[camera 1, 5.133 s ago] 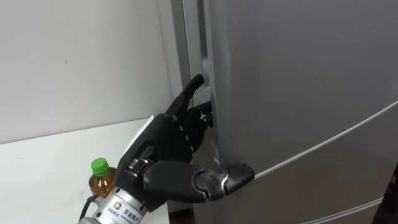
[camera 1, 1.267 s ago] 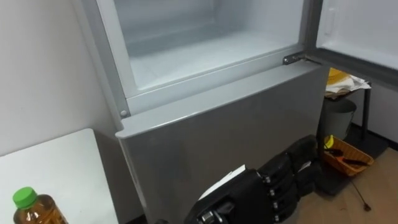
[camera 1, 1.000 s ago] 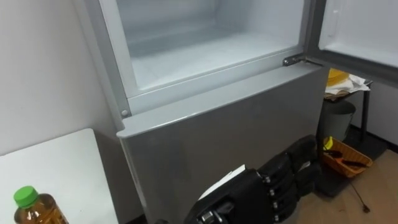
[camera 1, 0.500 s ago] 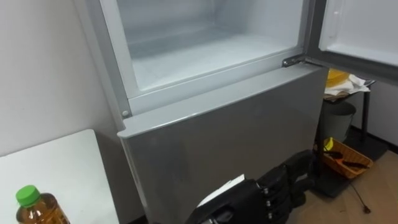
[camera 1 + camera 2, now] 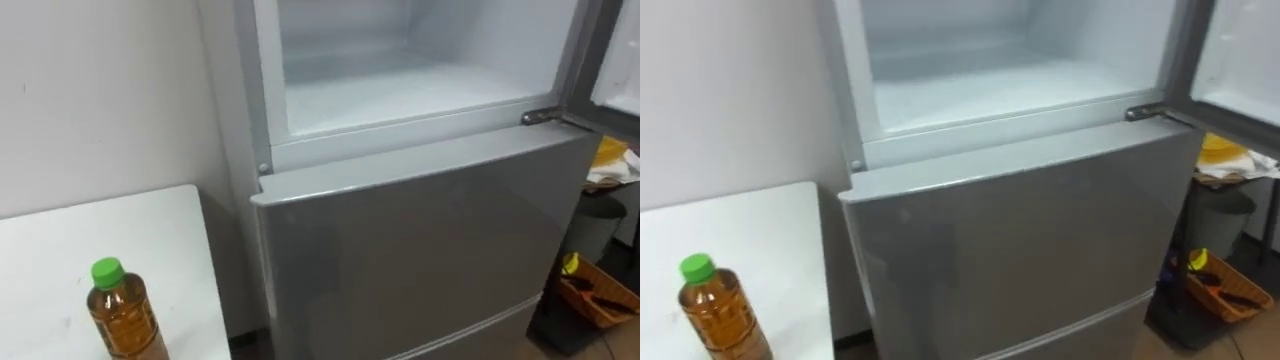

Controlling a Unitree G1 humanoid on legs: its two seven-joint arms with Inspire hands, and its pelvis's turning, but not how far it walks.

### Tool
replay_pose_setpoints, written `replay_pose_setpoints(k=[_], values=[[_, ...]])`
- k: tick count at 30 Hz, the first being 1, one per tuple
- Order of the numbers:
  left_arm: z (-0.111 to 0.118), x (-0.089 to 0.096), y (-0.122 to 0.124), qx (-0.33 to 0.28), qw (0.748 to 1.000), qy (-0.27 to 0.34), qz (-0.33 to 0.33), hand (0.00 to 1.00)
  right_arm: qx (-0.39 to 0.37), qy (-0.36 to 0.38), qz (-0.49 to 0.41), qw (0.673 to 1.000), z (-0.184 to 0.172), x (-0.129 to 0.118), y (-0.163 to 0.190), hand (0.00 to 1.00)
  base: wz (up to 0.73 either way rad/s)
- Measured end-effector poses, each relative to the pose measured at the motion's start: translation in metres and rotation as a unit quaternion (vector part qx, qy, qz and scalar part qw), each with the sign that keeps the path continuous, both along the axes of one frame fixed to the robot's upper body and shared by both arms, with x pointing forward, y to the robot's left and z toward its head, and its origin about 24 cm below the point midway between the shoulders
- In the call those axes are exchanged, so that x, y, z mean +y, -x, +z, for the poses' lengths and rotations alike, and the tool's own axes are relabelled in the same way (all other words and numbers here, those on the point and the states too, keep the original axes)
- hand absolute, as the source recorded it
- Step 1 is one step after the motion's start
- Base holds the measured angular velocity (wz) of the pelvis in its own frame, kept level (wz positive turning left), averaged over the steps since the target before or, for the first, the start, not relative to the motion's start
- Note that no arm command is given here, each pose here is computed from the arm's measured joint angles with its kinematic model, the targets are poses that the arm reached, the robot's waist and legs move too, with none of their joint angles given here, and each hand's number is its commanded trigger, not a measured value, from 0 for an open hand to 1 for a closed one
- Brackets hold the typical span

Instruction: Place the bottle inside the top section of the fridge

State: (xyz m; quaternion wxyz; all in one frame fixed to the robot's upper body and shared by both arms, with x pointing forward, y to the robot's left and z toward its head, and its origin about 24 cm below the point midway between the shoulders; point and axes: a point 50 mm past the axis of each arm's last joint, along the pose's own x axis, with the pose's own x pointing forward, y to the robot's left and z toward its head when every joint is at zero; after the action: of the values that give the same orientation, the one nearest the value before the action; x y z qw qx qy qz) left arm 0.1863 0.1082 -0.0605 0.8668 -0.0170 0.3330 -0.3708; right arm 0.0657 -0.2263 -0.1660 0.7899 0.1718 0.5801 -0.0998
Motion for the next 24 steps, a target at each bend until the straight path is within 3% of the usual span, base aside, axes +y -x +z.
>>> replay_pose_setpoints(k=[5, 11, 16, 24], values=[[-0.027, 0.024, 0.01, 0.026, 0.996, -0.078, 0.041, 0.0, -0.003, 0.004, 0.003, 1.0, 0.0, -0.001, 0.007, 0.0, 0.03], [-0.065, 0.055, 0.044, 0.09, 0.976, -0.157, 0.118, 0.0, -0.003, 0.011, 0.024, 1.0, 0.001, 0.0, 0.006, 0.0, 0.0], [-0.093, 0.085, 0.089, 0.165, 0.937, -0.236, 0.195, 0.0, 0.002, 0.015, 0.029, 0.999, 0.0, 0.001, 0.008, 0.0, 0.18], [-0.104, 0.112, 0.146, 0.225, 0.857, -0.265, 0.381, 0.0, 0.017, 0.015, 0.024, 0.999, -0.003, 0.003, 0.02, 0.0, 0.12]])
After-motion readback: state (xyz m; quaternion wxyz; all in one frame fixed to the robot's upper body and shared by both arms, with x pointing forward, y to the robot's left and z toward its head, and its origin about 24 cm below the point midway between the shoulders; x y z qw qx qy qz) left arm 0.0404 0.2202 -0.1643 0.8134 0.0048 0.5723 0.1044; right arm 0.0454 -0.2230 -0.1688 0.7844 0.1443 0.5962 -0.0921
